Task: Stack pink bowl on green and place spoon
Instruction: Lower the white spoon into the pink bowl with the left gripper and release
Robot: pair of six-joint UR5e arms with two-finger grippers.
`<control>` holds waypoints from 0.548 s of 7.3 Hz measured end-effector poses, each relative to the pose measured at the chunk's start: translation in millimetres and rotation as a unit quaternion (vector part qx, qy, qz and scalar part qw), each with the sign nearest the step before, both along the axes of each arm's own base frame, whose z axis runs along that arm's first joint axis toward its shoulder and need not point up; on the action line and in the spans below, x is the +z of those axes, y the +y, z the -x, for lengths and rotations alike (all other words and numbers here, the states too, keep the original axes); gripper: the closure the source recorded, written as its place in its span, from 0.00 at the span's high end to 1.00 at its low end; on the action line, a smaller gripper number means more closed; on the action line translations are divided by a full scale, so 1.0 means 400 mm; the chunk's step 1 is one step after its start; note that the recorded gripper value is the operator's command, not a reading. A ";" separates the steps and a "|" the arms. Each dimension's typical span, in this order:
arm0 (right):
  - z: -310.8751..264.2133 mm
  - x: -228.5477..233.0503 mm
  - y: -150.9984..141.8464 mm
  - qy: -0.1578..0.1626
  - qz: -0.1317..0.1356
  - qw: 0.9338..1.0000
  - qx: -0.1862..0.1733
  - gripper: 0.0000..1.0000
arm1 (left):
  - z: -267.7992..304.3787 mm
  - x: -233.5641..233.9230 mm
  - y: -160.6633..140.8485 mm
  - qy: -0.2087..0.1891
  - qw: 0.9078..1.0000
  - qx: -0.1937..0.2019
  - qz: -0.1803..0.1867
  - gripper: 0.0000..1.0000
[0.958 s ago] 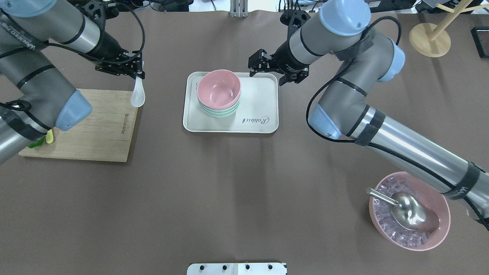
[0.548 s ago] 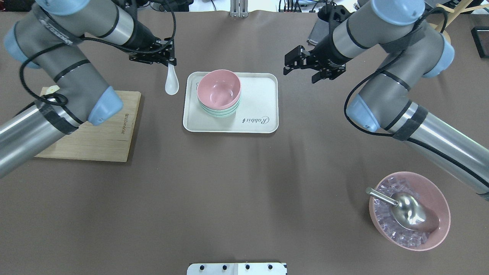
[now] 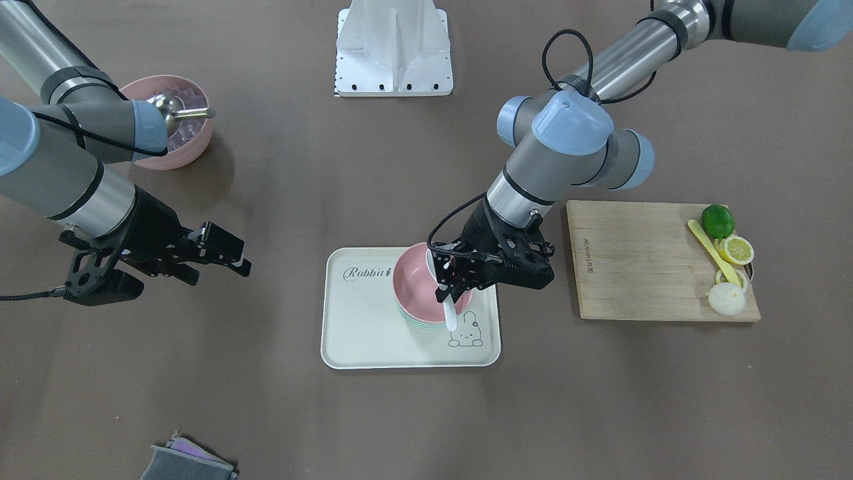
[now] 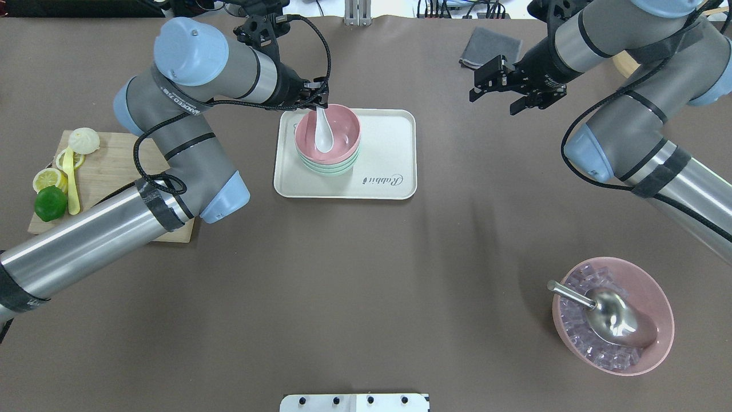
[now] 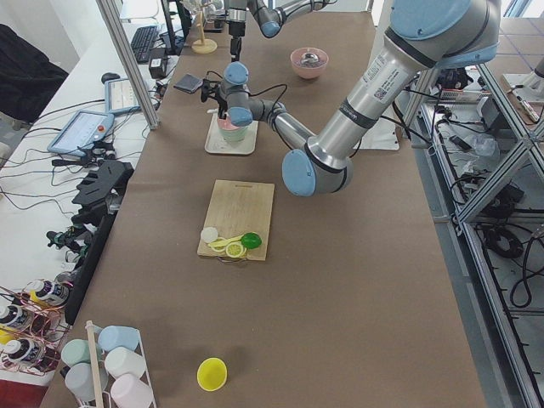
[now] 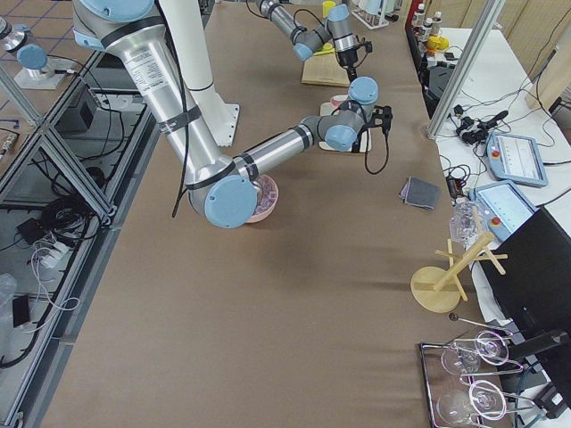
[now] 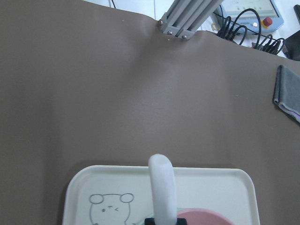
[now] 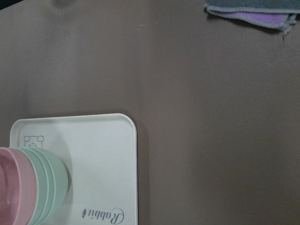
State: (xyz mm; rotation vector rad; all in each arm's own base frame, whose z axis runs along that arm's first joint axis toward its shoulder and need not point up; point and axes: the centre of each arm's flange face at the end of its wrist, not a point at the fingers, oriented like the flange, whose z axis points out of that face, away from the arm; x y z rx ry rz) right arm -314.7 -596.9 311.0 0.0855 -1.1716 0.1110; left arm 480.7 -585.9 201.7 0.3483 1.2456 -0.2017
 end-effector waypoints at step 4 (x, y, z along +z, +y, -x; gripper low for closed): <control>-0.007 0.019 0.001 0.003 0.004 1.000 0.001 1.00 | 0.013 -0.058 0.002 0.018 1.000 -0.006 0.000 0.53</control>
